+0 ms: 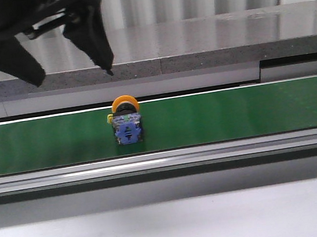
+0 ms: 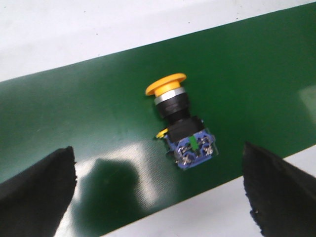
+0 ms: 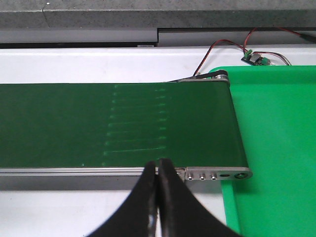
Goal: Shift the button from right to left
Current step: 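Lower the open left gripper over the button on the belt, then close the left gripper on the button and lift it toward the blue tray, then lower the held button into the blue tray with the left gripper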
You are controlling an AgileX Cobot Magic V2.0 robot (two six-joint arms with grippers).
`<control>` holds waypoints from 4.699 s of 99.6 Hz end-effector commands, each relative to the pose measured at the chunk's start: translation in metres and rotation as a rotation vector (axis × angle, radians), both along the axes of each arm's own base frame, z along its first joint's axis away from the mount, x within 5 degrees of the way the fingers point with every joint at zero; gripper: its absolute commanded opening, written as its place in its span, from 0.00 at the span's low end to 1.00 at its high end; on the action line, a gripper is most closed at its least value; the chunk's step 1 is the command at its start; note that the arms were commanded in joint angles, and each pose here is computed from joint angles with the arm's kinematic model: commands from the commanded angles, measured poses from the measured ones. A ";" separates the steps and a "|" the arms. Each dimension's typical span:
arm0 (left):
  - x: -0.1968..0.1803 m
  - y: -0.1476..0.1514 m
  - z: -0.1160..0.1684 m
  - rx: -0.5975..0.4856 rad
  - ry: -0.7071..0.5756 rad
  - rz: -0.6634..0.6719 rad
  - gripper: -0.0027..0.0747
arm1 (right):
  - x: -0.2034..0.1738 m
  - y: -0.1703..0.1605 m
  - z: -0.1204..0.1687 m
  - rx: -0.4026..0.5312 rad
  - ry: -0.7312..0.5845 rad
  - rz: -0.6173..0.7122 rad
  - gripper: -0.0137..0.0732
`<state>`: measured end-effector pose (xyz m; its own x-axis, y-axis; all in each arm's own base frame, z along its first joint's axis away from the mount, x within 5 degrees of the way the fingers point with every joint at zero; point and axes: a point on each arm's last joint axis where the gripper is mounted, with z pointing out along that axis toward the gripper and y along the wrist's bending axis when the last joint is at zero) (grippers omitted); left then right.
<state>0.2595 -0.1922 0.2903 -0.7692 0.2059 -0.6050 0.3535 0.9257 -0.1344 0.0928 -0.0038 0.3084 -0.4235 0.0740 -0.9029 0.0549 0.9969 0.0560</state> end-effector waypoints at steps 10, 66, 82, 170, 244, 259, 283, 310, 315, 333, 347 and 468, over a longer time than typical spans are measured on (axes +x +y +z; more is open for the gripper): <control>0.020 -0.020 0.013 -0.063 -0.068 -0.002 0.88 | 0.003 -0.001 0.013 -0.013 -0.091 -0.009 0.08; 0.040 -0.036 -0.047 0.046 0.111 0.032 0.54 | 0.003 -0.001 0.013 -0.013 -0.091 -0.009 0.08; 0.039 -0.034 -0.046 0.061 0.111 0.031 0.08 | 0.003 -0.001 0.013 -0.013 -0.091 -0.009 0.08; 0.034 0.187 0.054 0.303 -0.054 0.336 0.01 | 0.003 -0.001 0.013 -0.013 -0.091 -0.009 0.08; 0.027 0.297 0.026 0.333 -0.126 0.625 0.01 | 0.003 -0.001 0.013 -0.013 -0.091 -0.009 0.08; 0.038 0.301 0.010 0.396 -0.092 0.535 0.01 | 0.003 -0.001 0.013 -0.013 -0.091 -0.009 0.08; 0.055 0.310 -0.030 0.437 0.029 0.414 0.01 | 0.003 -0.001 0.013 -0.013 -0.091 -0.009 0.08; 0.052 0.340 -0.055 0.258 0.042 0.339 0.01 | 0.003 -0.001 0.013 -0.013 -0.091 -0.009 0.08; 0.051 0.348 -0.058 0.257 0.045 0.337 0.01 | 0.003 -0.001 0.013 -0.013 -0.091 -0.009 0.08; 0.049 0.363 -0.074 0.310 0.069 0.250 0.01 | 0.003 -0.001 0.013 -0.013 -0.091 -0.009 0.08; 0.052 0.365 -0.083 0.341 0.070 0.199 0.01 | 0.003 -0.001 0.013 -0.013 -0.091 -0.009 0.08; 0.073 0.359 -0.114 0.241 0.138 0.108 0.01 | 0.003 -0.001 0.013 -0.013 -0.091 -0.009 0.08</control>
